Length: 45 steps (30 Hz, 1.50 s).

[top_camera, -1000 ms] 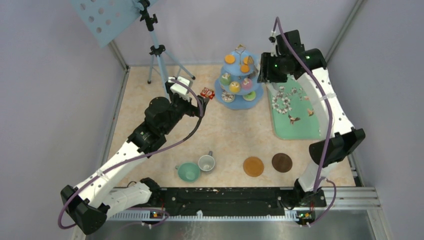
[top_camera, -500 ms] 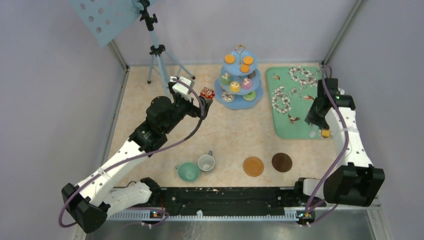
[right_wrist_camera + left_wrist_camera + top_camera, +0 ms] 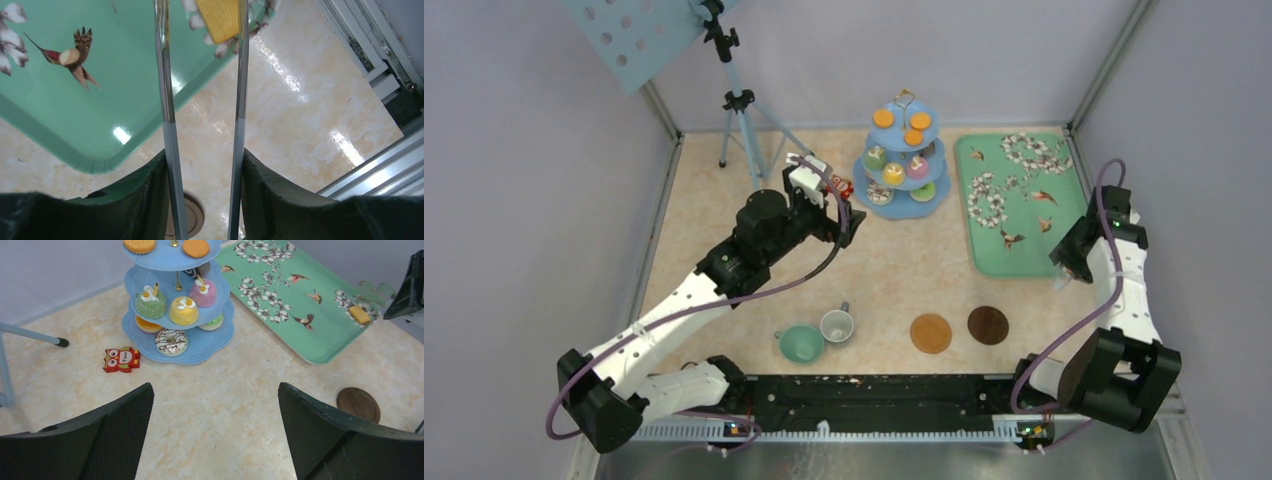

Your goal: Serve the afternoon tea

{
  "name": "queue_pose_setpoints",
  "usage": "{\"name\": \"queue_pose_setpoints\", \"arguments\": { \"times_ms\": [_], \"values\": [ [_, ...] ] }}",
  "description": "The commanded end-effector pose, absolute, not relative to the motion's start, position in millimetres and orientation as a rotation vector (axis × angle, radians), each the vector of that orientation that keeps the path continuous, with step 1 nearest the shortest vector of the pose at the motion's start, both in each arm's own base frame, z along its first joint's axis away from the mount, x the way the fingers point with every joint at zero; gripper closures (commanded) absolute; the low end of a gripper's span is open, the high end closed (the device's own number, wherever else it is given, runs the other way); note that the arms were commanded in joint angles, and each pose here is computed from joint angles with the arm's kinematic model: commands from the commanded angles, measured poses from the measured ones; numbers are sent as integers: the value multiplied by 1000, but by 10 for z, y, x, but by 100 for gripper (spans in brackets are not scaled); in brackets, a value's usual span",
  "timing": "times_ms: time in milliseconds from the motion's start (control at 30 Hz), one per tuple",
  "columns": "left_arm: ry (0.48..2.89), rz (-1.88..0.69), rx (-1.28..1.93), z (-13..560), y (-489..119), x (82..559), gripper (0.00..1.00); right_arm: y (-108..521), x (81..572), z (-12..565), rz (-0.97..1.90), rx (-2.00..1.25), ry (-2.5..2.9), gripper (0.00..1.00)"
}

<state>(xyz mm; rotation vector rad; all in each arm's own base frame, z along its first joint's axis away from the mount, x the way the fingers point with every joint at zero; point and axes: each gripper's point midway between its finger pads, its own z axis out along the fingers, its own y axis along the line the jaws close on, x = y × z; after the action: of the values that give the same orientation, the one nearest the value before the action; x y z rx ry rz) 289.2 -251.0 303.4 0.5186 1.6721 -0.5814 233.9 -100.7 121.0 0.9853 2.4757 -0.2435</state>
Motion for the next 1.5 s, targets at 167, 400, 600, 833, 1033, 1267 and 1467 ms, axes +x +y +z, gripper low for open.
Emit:
{"name": "queue_pose_setpoints", "arguments": {
  "times_ms": [167,400,600,833,1033,1267,1467],
  "values": [
    [1589,-740,508,3518,-2656,2743,1,-1087,2635,1249,-111,981,2395,53],
    [1587,-725,527,3490,-2696,2797,1,-1013,2615,1083,23,1005,2409,52],
    [1600,-635,528,3316,-2635,2897,1,-884,2643,1033,122,975,2445,54],
    [1583,-571,505,3280,-2531,2925,1,-557,2627,956,244,882,2503,64],
    [1581,-530,490,3287,-2426,2915,1,56,2818,1078,412,675,2519,64],
    [1579,-535,496,3286,-2425,2909,1,-257,2928,1408,150,734,2459,63],
    [1564,-554,495,3314,-2424,2858,1,-895,2781,1361,14,949,2401,63]
  ]
}}
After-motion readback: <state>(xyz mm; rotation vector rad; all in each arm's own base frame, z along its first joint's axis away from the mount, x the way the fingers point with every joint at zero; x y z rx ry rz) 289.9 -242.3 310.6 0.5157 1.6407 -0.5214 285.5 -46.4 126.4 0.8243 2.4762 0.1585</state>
